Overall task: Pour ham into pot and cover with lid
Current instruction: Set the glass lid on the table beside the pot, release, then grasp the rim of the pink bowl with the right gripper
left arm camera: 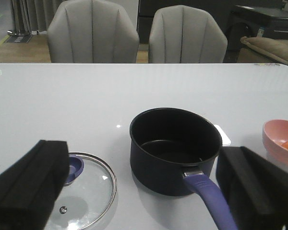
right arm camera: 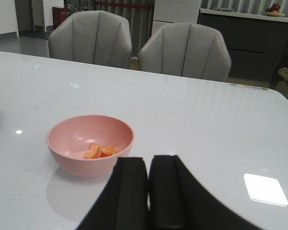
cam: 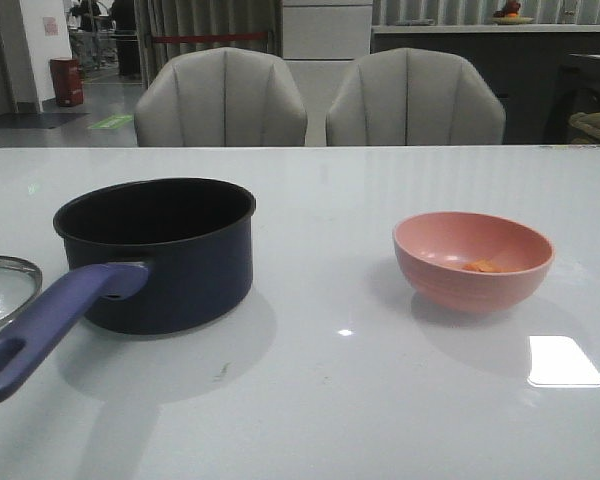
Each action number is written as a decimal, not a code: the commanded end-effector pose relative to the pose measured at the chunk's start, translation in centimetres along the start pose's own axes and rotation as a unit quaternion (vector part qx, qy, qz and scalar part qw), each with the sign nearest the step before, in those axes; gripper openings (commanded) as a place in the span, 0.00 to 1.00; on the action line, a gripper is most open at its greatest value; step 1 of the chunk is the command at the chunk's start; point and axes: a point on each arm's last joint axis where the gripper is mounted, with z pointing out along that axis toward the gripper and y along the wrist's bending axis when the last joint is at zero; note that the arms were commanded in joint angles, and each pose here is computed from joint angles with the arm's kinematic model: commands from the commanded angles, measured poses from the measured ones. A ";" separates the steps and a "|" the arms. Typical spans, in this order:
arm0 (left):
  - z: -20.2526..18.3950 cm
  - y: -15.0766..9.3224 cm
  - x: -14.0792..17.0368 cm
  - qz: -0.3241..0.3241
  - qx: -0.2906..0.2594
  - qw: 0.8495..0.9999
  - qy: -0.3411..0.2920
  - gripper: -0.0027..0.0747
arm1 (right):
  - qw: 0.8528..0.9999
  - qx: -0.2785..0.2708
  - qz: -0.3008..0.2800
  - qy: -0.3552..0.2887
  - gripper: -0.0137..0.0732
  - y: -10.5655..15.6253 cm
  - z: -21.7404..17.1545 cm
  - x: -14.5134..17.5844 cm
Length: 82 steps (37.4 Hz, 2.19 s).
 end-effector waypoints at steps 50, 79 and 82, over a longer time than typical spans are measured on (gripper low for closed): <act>-0.2 -0.2 -1.6 0.003 0.010 0.998 -0.055 0.89 | 0.961 0.013 0.150 0.230 0.72 0.0 16.9 -10.0; -0.2 -0.2 -1.6 0.001 0.011 0.998 -0.055 0.89 | 0.872 0.004 0.133 0.472 0.64 -1.7 31.5 -1.8; -0.2 -0.2 -1.6 0.003 0.010 0.998 -0.055 0.89 | 0.865 0.007 0.139 0.482 0.52 -1.7 31.9 -0.6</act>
